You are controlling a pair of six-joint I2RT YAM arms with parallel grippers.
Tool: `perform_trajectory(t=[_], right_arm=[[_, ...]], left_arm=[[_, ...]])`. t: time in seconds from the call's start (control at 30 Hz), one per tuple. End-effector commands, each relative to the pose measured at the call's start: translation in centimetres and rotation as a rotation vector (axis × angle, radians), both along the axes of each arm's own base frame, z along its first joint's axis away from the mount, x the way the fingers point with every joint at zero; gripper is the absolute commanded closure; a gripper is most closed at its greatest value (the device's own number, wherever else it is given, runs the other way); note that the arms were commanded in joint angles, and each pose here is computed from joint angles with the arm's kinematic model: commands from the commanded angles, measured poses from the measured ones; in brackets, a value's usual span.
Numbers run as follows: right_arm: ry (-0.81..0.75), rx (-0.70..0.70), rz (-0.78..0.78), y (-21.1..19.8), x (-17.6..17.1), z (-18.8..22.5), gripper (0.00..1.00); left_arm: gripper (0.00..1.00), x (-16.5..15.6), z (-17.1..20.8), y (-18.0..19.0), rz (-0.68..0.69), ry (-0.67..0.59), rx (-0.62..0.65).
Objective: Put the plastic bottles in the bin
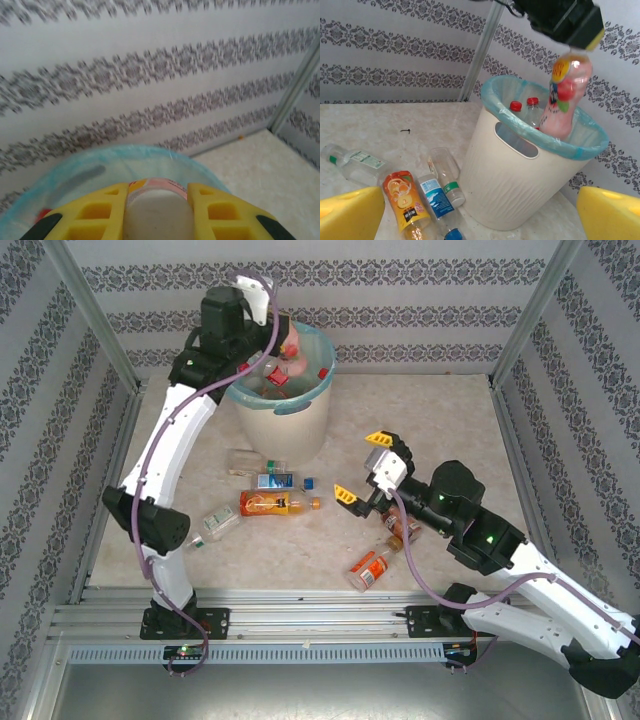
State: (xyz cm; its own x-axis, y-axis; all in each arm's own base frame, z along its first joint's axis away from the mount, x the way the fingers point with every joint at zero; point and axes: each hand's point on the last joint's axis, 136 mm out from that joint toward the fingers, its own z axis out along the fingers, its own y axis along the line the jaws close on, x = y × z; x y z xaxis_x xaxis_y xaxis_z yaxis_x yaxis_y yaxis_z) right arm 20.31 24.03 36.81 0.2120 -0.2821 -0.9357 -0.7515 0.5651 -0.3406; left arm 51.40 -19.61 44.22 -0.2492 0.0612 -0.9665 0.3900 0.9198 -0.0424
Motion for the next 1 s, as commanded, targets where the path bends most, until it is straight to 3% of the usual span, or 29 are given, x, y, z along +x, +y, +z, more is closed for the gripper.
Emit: perform_trajectory(t=[0.0, 0.2, 0.43, 0.8, 0.97], right_arm=[[0.030, 0.004, -0.003, 0.2, -0.1, -0.7, 0.02], [0.038, -0.013, 0.001, 0.6, 0.0, -1.1, 0.02], [0.044, -0.031, -0.001, 0.9, 0.2, -1.5, 0.02], [0.048, -0.066, 0.002, 1.5, 0.6, -2.1, 0.02], [0.052, -0.072, 0.010, 1.9, 0.7, -2.0, 0.02]], left_arm=[[1.00, 0.3, -0.6, -0.9, -0.060, 0.027, -0.014], [1.00, 2.6, -5.1, -3.2, -0.142, 0.096, -0.018], [1.00, 5.1, -11.5, -2.7, -0.091, 0.182, 0.094], [1.00, 7.4, -18.1, 0.9, 0.037, 0.325, 0.070], [1.00, 8.4, -20.4, 4.4, 0.152, 0.401, 0.015]])
